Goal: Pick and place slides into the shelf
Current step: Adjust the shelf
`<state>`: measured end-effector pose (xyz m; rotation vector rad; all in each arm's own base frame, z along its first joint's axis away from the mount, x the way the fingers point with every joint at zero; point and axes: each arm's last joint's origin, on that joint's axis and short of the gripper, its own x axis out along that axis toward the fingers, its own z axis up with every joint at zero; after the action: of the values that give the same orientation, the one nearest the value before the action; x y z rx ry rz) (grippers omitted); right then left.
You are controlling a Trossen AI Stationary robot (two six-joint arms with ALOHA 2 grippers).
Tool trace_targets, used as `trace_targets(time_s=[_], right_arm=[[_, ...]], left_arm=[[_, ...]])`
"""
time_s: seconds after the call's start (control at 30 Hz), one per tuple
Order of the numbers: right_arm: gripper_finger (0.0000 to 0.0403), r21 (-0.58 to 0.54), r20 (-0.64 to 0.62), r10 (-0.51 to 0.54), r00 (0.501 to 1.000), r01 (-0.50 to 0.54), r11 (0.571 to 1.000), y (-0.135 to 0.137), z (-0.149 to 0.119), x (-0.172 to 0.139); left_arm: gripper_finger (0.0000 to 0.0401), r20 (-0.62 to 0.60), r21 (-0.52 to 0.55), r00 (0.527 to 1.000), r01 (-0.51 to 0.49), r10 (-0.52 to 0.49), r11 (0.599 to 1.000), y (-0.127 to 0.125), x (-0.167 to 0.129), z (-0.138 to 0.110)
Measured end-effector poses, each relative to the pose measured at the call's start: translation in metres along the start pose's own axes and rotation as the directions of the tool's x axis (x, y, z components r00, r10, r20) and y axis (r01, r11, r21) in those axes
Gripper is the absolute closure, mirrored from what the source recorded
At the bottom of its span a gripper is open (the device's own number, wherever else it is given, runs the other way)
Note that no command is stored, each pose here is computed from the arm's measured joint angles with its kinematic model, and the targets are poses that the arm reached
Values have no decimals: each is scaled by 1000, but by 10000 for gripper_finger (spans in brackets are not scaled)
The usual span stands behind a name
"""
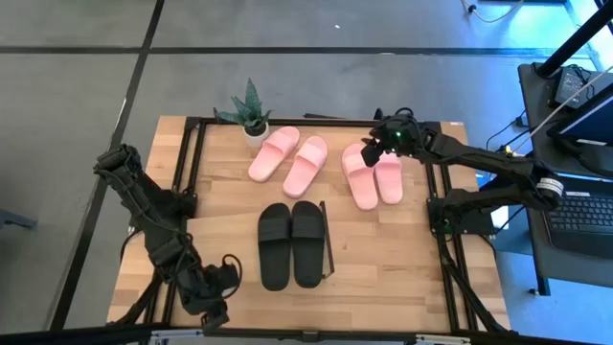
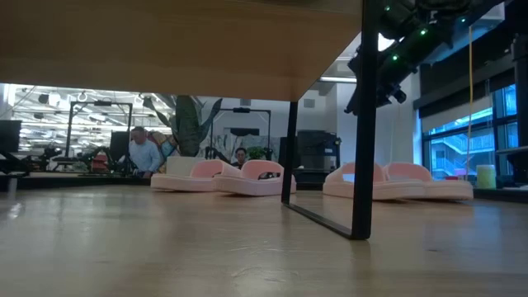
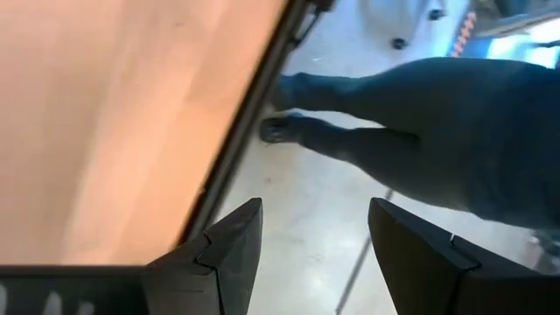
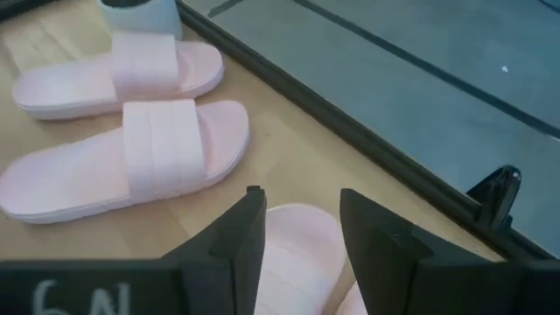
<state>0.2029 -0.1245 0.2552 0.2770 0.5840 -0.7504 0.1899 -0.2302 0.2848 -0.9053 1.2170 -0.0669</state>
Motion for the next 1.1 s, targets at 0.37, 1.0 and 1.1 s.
trace_targets(time_s=[0.37,1.0,1.1], right_arm=[[253,-27,-28,-9,1000,8,1000,1,-3,7],[253,-93,-27,-8,1000,6,996,1,-3,7],[253,-94,-27,-8,1000,6,996,1,-3,7]], left_arm=[[201,15,-55,987,-158,159,986,16,-1,7],[201,41,-124,964,-256,262,959,29,-6,27],[201,26,-125,967,-248,253,961,28,-5,27]])
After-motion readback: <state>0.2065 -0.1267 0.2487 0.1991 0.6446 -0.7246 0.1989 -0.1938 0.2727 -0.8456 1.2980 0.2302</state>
